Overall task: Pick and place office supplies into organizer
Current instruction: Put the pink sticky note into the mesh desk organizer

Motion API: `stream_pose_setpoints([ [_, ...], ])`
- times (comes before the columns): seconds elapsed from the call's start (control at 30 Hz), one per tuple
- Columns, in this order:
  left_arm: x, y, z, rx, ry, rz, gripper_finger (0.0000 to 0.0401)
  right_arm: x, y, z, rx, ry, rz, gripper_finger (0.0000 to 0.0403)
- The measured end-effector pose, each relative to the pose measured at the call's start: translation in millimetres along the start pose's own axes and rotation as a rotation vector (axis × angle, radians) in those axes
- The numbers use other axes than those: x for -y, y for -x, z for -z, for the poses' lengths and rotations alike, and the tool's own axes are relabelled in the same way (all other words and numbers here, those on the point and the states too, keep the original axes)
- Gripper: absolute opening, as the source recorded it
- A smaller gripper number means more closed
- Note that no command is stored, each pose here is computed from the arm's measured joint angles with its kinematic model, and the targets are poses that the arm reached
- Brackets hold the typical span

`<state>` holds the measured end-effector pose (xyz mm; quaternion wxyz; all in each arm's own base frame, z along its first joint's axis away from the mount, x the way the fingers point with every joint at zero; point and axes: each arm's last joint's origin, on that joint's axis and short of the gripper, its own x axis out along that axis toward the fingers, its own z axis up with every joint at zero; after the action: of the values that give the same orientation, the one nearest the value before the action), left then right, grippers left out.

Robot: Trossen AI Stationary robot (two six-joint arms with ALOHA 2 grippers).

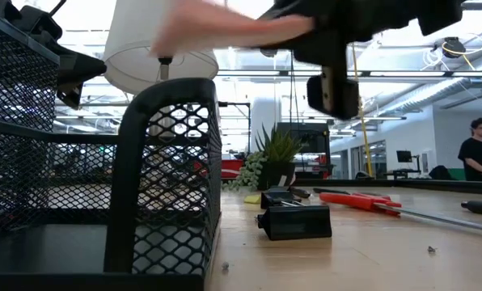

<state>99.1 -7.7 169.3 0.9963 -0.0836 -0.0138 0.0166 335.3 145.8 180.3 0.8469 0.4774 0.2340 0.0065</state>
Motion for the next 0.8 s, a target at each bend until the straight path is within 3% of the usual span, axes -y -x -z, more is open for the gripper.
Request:
stream_pose_setpoints([
  [0.23,0,0,0,-0.001,0.000,0.000,0.0042,-22,-34,25,0.160,-0.107,0.039,0.0000],
  [0.5,0,0,0,-0.001,0.000,0.000,0.0042,-27,-65,48,0.146,-0.150,0.079,0.0000],
  [0.8,0,0,0,-0.002,0.000,0.000,0.0042,-17,-66,55,0.112,-0.171,0.165,0.0000],
])
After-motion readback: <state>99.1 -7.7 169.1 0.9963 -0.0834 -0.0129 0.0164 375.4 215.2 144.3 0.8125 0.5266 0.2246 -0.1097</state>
